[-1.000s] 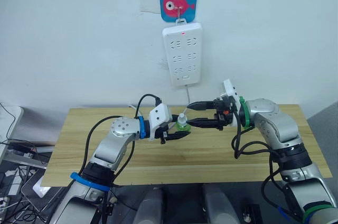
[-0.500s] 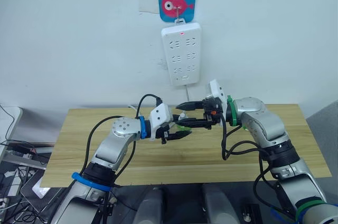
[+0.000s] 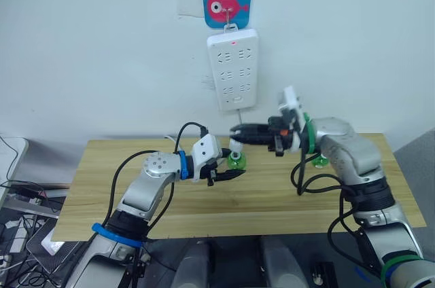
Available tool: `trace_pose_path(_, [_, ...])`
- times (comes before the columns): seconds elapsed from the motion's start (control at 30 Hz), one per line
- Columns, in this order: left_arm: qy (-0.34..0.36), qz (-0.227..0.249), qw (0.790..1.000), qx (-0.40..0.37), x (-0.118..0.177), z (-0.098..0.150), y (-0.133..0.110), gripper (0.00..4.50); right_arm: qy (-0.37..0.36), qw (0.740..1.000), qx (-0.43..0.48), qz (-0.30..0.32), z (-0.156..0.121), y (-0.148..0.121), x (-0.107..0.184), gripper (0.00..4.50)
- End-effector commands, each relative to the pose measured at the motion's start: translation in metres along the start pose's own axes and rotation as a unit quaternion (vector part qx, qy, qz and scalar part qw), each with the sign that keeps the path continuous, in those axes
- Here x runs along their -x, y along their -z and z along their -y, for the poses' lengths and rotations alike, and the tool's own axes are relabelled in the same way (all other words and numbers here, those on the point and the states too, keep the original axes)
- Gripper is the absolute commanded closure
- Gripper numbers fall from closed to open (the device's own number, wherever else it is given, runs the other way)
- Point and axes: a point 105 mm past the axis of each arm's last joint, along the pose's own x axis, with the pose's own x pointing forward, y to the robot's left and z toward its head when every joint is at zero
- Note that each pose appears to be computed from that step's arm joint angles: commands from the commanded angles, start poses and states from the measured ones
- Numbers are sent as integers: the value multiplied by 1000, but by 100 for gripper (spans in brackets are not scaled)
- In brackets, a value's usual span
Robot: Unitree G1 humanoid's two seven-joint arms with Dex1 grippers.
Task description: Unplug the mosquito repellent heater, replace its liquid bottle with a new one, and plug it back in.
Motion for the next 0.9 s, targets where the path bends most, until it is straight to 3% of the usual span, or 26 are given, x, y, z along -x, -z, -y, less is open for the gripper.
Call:
trace_pose_path(0.03, [-27, 0, 1000, 0, 11, -2, 5, 226, 98, 994, 7, 42, 13, -26, 23, 425])
trace_pose_path(0.13, [-38, 1, 999, 8, 14, 0, 8, 226, 197, 980, 1, 18, 28, 3, 49, 425])
trace_pose_path(0.27, [-47, 5, 999, 15, 14, 2, 8, 226, 347, 935, 18, -73, 45, 86, 97, 425])
trace_pose_path(0.37, [-49, 7, 999, 15, 13, 2, 6, 226, 393, 914, 28, -99, 35, 127, 98, 425])
trace_pose_path(0.47, [-50, 7, 999, 13, 12, 1, 5, 226, 440, 891, 40, -105, 28, 144, 88, 425])
trace_pose_path(0.6, [-50, 10, 999, 10, 12, 1, 2, 226, 499, 858, 25, -115, 42, 168, 102, 425])
trace_pose_path(0.9, [-51, 10, 999, 8, 14, 2, -1, 226, 548, 827, 45, -117, 80, 173, 129, 425])
